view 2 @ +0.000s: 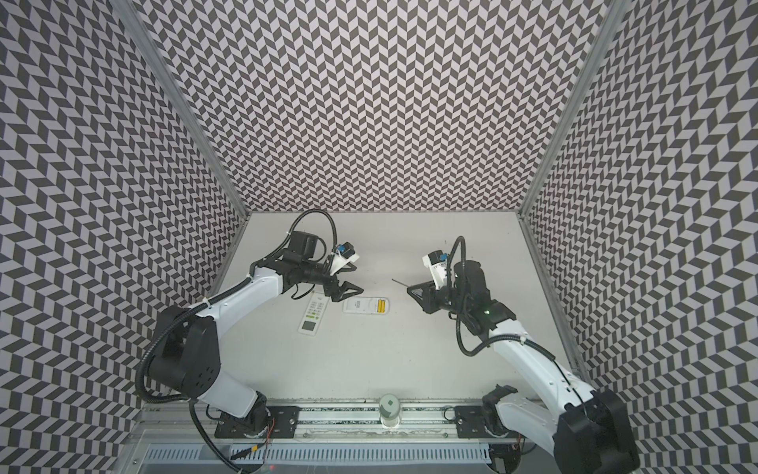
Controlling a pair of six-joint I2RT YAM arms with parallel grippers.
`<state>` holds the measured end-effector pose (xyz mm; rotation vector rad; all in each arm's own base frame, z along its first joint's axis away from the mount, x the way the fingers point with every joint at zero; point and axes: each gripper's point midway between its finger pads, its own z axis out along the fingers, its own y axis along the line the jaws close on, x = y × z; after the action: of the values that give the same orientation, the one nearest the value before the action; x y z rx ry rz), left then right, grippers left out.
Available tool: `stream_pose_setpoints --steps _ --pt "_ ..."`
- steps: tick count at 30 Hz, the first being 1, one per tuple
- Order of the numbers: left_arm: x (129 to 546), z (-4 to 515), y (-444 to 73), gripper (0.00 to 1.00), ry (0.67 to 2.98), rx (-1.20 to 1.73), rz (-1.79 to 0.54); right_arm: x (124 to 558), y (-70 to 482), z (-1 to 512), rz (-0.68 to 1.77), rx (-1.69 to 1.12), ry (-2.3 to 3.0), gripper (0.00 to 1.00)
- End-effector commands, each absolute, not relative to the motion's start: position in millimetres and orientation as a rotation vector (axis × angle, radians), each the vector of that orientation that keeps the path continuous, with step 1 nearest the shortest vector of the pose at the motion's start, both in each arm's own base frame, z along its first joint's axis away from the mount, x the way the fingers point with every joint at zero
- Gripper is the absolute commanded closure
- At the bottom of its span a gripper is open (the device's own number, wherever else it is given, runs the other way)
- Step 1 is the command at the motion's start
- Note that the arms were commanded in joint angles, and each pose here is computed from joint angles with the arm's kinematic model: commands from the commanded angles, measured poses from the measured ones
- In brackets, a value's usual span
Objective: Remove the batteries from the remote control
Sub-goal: 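Lower the left gripper onto the opened remote and grasp it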
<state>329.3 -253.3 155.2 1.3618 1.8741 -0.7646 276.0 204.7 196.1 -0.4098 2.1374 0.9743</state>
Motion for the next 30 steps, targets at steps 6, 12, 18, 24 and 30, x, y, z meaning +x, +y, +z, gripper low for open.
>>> stream_pose_setpoints --steps 6,12,18,24,30 --pt "324 106 -266 0.05 1.850 1.732 -0.545 275 183 199 0.787 -0.422 2.071 0.98" --pt "318 82 -274 0.01 1.812 1.877 -0.510 271 177 202 0.762 -0.408 2.039 0.98" --pt "327 60 -272 0.07 1.869 1.898 -0.434 273 178 203 0.756 -0.419 2.032 0.98" --pt "323 46 -273 0.12 1.899 1.909 -0.431 275 179 203 0.756 -0.429 2.026 0.98" --pt "316 32 -285 0.15 1.942 1.917 -0.495 276 184 201 0.777 -0.455 2.038 0.98"
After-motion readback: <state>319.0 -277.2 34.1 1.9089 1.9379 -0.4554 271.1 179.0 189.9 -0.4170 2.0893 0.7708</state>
